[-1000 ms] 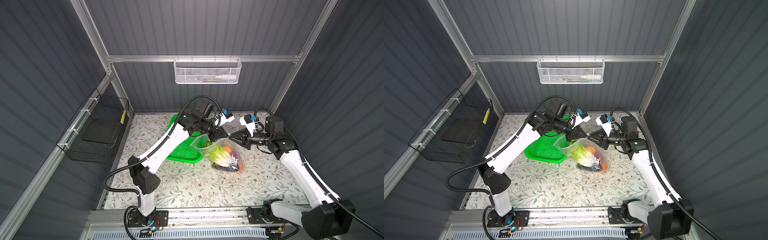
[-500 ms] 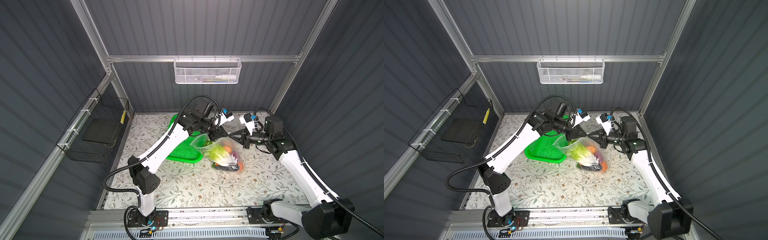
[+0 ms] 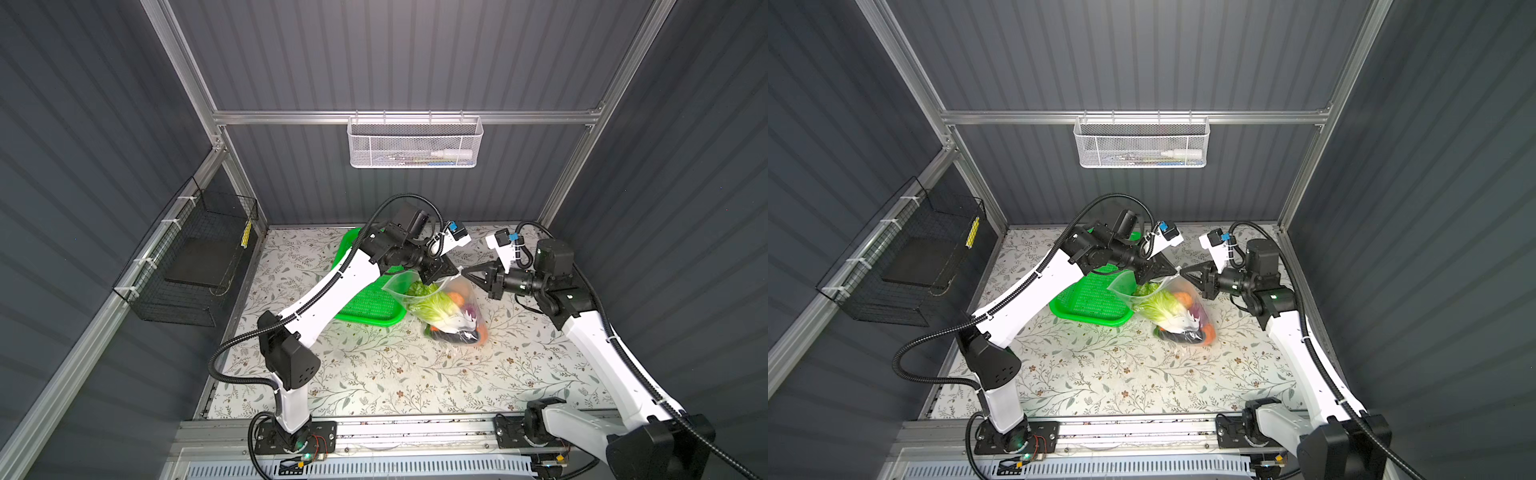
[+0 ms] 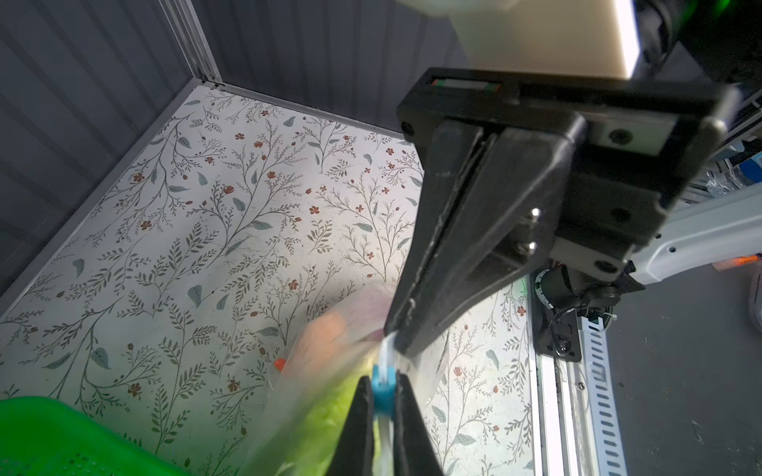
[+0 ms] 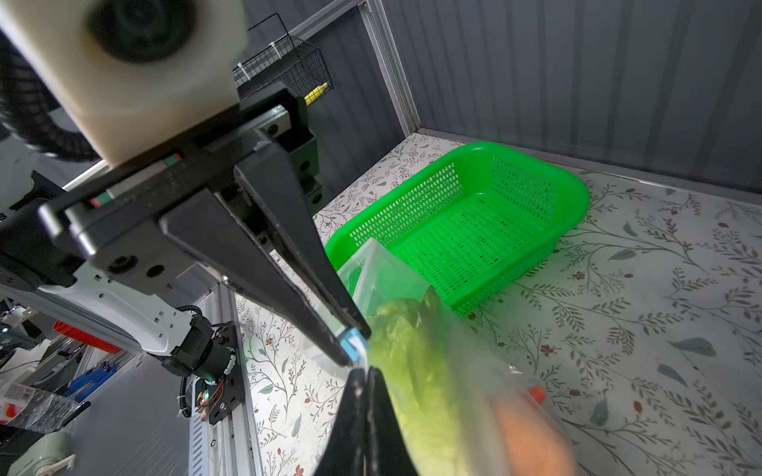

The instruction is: Place the food in the zip-top bag and seal the zipper

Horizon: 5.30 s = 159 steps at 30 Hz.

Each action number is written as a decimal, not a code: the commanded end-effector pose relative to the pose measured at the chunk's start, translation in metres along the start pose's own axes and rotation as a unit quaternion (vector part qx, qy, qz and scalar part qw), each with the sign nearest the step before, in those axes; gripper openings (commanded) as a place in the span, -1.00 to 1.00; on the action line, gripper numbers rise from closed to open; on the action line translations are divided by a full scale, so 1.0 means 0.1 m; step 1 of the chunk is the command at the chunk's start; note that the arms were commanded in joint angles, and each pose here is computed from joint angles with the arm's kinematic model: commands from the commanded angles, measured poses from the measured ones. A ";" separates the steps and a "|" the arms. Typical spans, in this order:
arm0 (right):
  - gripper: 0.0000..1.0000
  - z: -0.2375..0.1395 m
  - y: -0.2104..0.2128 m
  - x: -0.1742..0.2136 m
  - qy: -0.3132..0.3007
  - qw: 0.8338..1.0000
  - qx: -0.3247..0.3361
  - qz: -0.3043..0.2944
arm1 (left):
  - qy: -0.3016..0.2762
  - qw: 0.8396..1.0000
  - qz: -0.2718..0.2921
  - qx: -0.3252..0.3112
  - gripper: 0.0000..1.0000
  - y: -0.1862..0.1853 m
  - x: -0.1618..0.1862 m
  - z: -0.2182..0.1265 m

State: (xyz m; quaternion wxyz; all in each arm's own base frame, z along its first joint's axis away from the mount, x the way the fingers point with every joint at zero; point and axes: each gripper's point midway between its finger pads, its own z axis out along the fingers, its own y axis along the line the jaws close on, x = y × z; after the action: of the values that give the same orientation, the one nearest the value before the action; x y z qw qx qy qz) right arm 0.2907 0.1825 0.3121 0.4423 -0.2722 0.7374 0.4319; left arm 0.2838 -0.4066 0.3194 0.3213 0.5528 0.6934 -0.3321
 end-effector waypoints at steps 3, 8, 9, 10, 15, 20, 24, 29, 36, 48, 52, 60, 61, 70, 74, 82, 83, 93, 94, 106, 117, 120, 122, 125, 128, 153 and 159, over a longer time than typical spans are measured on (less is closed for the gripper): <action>-1.00 -0.15 -0.04 -0.24 -0.044 0.998 0.031 -0.038 | 0.060 0.997 -0.040 -0.031 -1.00 0.12 0.30 -0.21; -1.00 -0.17 -0.06 -0.20 -0.038 0.998 0.040 -0.044 | 0.051 0.998 -0.043 -0.011 -1.00 -0.02 0.15 -0.25; -1.00 -0.17 -0.06 -0.21 -0.039 0.997 0.043 -0.047 | 0.060 0.997 -0.043 -0.015 -1.00 -0.02 0.20 -0.26; -1.00 -0.17 -0.06 -0.21 -0.039 0.997 0.044 -0.048 | 0.067 0.997 -0.044 -0.019 -1.00 -0.02 0.25 -0.26; -1.00 -0.14 -0.04 -0.24 -0.036 0.998 0.027 -0.041 | 0.078 0.996 -0.042 -0.033 -1.00 0.02 0.32 -0.27; -0.54 -0.16 0.04 -0.34 -0.041 0.998 0.013 -0.043 | 0.061 0.997 -0.029 -0.025 -1.00 0.02 0.16 -0.20; -0.35 -0.16 0.08 -0.36 -0.037 0.998 0.000 -0.047 | 0.052 0.998 -0.025 -0.020 -1.00 0.01 0.11 -0.17; -0.32 -0.11 0.16 -0.37 -0.037 0.998 -0.020 -0.051 | 0.049 0.998 -0.022 -0.017 -1.00 -0.01 0.09 -0.16; -0.25 0.11 0.09 -0.27 -0.009 0.998 -0.052 -0.020 | 0.046 0.999 -0.023 -0.011 -1.00 -0.06 0.08 -0.16; -0.40 0.27 0.17 -0.16 0.005 0.996 -0.083 -0.019 | 0.037 0.999 -0.021 -0.006 -1.00 -0.07 0.04 -0.12; -0.55 0.30 0.15 -0.12 0.006 0.996 -0.084 -0.012 | 0.035 0.999 -0.022 -0.007 -1.00 -0.07 0.04 -0.13; -0.69 0.32 0.15 -0.02 0.015 0.996 -0.089 -0.002 | 0.030 0.999 -0.024 -0.006 -1.00 -0.09 0.02 -0.14; -0.67 0.32 0.15 0.00 0.017 0.996 -0.089 0.001 | 0.029 0.999 -0.024 -0.007 -1.00 -0.10 0.02 -0.14; -1.00 0.34 0.11 0.06 0.024 0.997 -0.079 0.012 | 0.022 0.999 -0.025 -0.010 -1.00 -0.11 -0.01 -0.16; -1.00 0.27 0.09 -0.01 0.020 0.999 -0.047 0.005 | 0.044 0.999 -0.025 -0.019 -1.00 -0.07 0.13 -0.14; -1.00 0.11 -0.01 -0.04 0.012 1.000 0.013 -0.003 | 0.079 0.996 -0.019 -0.039 -1.00 0.01 0.33 -0.16; -1.00 0.09 -0.04 -0.05 0.009 1.000 0.019 -0.002 | 0.079 0.996 -0.020 -0.039 -1.00 0.01 0.33 -0.16; -1.00 0.02 -0.04 -0.16 -0.010 1.000 0.024 -0.011 | 0.089 0.995 -0.035 -0.041 -1.00 0.08 0.42 -0.22; -1.00 0.01 -0.04 -0.16 -0.011 1.000 0.025 -0.012 | 0.091 0.994 -0.037 -0.043 -1.00 0.10 0.44 -0.22; -1.00 -0.14 -0.02 -0.31 -0.042 0.998 0.039 -0.026 | 0.107 0.990 -0.067 -0.060 -1.00 0.29 0.70 -0.30; -1.00 -0.25 -0.10 -0.35 -0.055 0.996 0.062 -0.025 | 0.128 0.982 -0.081 -0.114 -1.00 0.52 0.93 -0.46; -1.00 -0.28 -0.14 -0.36 -0.060 0.995 0.071 -0.024 | 0.135 0.979 -0.087 -0.122 -1.00 0.52 1.00 -0.51; -1.00 -0.30 -0.18 -0.36 -0.064 0.995 0.078 -0.023 | 0.139 0.978 -0.091 -0.129 -1.00 0.53 1.05 -0.55; -1.00 -0.33 -0.21 -0.38 -0.070 0.994 0.086 -0.024 | 0.140 0.976 -0.100 -0.135 -1.00 0.54 1.10 -0.62; -1.00 -0.35 -0.25 -0.38 -0.073 0.993 0.093 -0.024 | 0.155 0.972 -0.113 -0.134 -1.00 0.49 1.19 -0.68; -1.00 -0.50 -0.49 -0.40 -0.096 0.986 0.132 -0.016 | 0.194 0.954 -0.140 -0.181 -1.00 0.33 1.29 -1.15; -1.00 -0.55 -0.55 -0.38 -0.098 0.985 0.143 -0.014 | 0.218 0.946 -0.139 -0.195 -1.00 0.37 1.40 -1.22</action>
State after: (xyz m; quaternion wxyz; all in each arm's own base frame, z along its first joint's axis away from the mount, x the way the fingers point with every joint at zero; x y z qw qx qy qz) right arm 0.3158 0.1320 0.3252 0.5072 -0.1974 0.7452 0.3854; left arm 0.2920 -0.2715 0.2890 0.2671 0.4640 0.8272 -0.1707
